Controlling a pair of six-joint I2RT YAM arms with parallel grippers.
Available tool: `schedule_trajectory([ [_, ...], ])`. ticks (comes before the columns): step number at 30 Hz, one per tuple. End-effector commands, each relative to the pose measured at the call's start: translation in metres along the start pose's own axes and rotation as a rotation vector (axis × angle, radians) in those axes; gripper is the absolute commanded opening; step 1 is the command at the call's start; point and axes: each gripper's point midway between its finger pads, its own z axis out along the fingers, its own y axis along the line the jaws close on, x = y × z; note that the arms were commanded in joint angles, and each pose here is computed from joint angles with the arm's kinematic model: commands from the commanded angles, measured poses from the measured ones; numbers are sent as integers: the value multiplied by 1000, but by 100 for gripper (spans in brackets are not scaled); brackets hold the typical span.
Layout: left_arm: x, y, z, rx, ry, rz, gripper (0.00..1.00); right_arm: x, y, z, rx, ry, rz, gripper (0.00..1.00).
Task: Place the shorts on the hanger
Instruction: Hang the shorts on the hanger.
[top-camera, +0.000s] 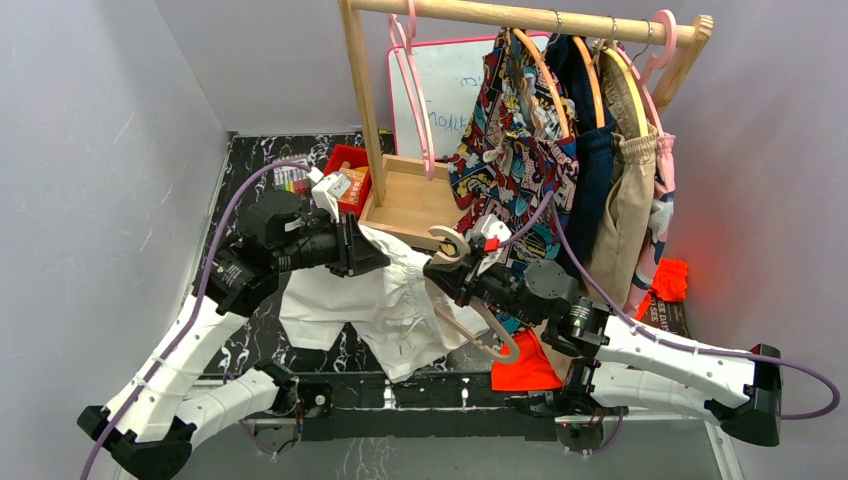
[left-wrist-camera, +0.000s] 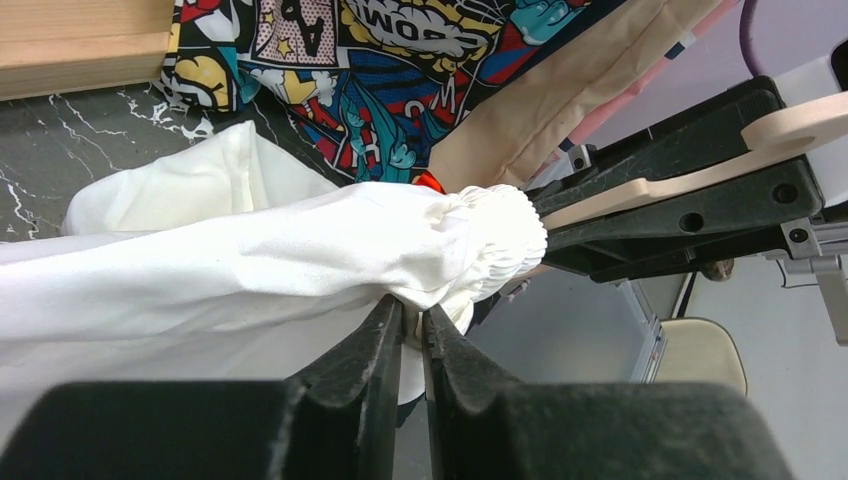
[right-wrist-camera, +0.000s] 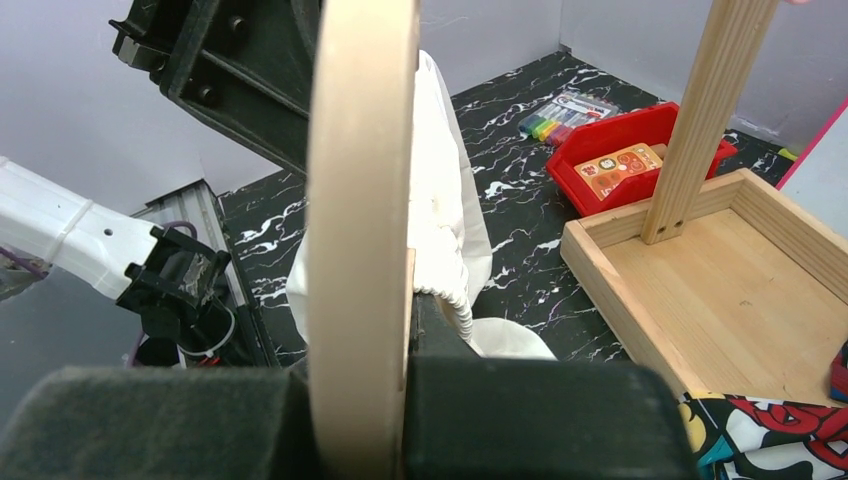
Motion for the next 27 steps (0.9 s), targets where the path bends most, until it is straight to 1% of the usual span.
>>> schedule_trajectory([
  [1,1,-2,-2,7,-3,4,5,-61,12,-1,-37,-177,-1,0],
  [2,-1,-2,-3,-2,-12,8,0,-60,12,-1,-37,-173,-1,0],
  [5,-11,-5,-10,-15,-52,27,0,-56,12,-2,-40,-156,-7,0],
  [9,-31,-21,-24,-3,-124,73,0,-46,11,-5,-43,-122,-14,0],
  [13,-44,-33,-30,19,-156,91,0,-45,16,-6,-67,-115,-11,0],
  [16,-43,-38,-23,60,-128,73,0,-50,19,-4,-83,-128,-7,0],
  [20,-33,-41,-11,118,-70,24,0,-56,21,-1,-92,-160,-4,0],
  [27,-23,-45,-8,173,-36,8,0,-65,21,4,-93,-236,-7,0],
])
